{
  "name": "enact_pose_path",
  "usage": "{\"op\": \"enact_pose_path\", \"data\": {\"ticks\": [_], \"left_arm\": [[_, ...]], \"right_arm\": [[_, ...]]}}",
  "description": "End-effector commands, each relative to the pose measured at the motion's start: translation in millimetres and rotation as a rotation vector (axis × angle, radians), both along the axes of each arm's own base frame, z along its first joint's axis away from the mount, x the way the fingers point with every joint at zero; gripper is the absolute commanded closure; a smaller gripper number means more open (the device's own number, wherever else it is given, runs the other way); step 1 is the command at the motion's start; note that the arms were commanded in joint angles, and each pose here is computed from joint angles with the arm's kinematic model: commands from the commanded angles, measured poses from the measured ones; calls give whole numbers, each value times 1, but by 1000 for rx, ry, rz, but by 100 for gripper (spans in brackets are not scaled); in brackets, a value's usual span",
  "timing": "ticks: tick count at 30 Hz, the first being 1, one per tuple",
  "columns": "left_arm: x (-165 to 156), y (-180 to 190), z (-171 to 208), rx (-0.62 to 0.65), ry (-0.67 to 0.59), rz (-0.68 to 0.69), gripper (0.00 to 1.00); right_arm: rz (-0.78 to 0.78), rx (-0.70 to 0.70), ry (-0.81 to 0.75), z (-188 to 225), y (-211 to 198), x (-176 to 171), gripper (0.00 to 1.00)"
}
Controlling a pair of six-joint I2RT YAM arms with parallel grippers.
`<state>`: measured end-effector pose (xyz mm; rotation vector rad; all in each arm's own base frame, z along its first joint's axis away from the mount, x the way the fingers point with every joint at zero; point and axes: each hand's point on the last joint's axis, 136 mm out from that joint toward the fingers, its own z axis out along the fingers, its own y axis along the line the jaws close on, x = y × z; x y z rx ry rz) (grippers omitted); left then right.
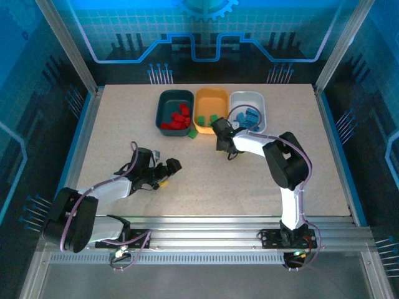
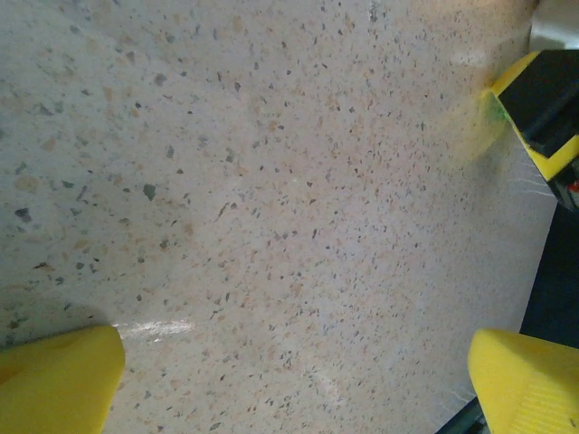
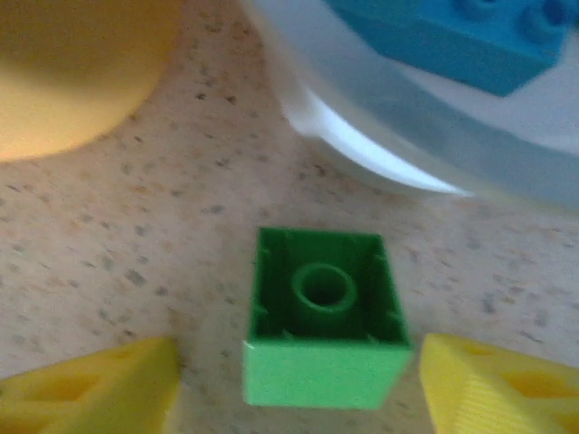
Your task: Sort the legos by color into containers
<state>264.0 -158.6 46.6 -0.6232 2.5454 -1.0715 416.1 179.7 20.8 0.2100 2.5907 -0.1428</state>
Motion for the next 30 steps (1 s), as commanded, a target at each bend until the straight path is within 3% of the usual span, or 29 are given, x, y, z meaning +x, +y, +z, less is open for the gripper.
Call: {"op": "enact_pose_path", "data": {"ticks": [1, 4, 7, 11, 14, 19, 21, 22, 23, 26, 30], "left_arm": [[-8, -13, -7, -21, 35, -45, 1], [-8, -12, -7, -11, 36, -46, 1], [-6, -10, -7, 8, 34, -50, 1], [0, -11, -4, 46, 32, -72, 1], [9, -11, -1, 145, 13, -113, 1], [38, -14, 2, 357, 5, -221, 2], [55, -15, -1, 411, 7, -235, 3], [65, -15, 0, 440, 2, -240, 3], [73, -15, -2, 460, 3, -247, 3], [98, -24, -3, 486, -5, -277, 4], [127, -29, -7, 537, -30, -289, 4]], "right_arm": [[-36, 7, 19, -11, -10, 7, 40], [-22, 7, -18, -5, -8, 6, 58], [3, 13, -61, 7, -7, 2, 66], [31, 23, -138, 44, -8, -8, 68], [44, 45, -224, 84, -15, -10, 67], [-16, 73, -242, 114, -55, 25, 65], [-35, 99, -216, 112, -66, 45, 59], [-51, 116, -201, 112, -71, 54, 37], [-60, 140, -191, 112, -72, 62, 26], [-36, 203, -195, 121, -66, 64, 22], [-8, 250, -237, 133, -62, 33, 19]]}}
